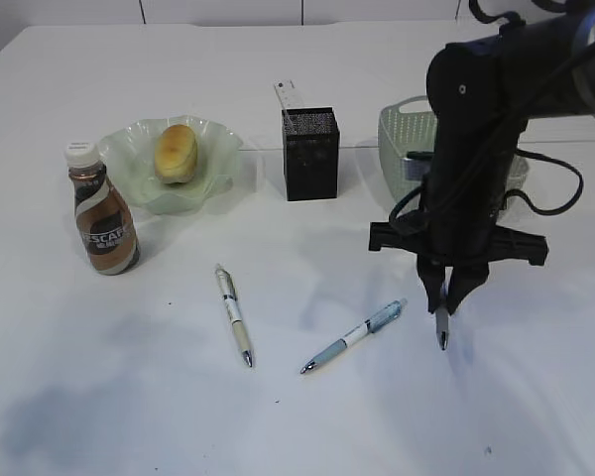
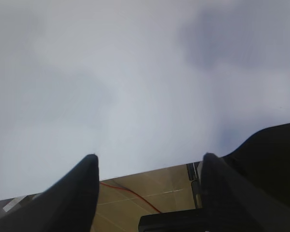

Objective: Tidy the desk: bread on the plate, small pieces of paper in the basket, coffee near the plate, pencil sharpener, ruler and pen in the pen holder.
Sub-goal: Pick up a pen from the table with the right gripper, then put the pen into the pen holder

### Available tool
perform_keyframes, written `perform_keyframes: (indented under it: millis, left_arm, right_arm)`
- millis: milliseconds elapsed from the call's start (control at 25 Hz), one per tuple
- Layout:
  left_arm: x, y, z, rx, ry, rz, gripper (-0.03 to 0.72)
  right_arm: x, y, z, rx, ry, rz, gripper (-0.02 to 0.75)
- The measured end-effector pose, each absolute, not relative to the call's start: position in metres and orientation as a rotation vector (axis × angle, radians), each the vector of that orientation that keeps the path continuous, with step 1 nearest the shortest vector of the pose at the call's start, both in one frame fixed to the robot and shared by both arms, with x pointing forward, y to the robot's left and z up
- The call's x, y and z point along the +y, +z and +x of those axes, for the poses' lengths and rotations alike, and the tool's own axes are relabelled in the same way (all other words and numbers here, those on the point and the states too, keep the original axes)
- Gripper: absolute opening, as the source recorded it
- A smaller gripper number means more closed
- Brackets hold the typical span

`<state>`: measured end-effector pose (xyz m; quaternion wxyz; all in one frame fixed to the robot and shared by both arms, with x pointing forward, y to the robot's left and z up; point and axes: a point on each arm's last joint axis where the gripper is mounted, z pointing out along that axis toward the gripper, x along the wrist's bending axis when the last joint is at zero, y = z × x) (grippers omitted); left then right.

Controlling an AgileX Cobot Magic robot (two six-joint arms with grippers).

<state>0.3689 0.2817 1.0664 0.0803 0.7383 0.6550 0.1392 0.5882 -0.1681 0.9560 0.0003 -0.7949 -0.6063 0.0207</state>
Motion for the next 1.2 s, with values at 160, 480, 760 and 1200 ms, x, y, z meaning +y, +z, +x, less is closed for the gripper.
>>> perform_keyframes:
  millis: [160,480,760,1200]
  left_arm:
    - [0.282,1.066,0.369,1.959,0.416,2.208,0.466]
    - [0.282,1.066,0.369,1.959,0.416,2.208,0.466]
    - [0.282,1.066,0.369,1.959,0.416,2.208,0.466]
    - [0.281,1.068,0.373,1.925,0.449,2.178,0.466]
  right_arm:
    - [-0.165,0.972,0.596,-2.032,0.029,-2.401,0.107]
    - [-0.158,1.001,0.612,-2.183,-0.139,-2.306,0.107]
    - [-0.156,1.039,0.618,-2.335,-0.521,-2.267,0.107]
    - [-0.154,1.07,0.632,-2.536,-1.0,-2.178,0.107]
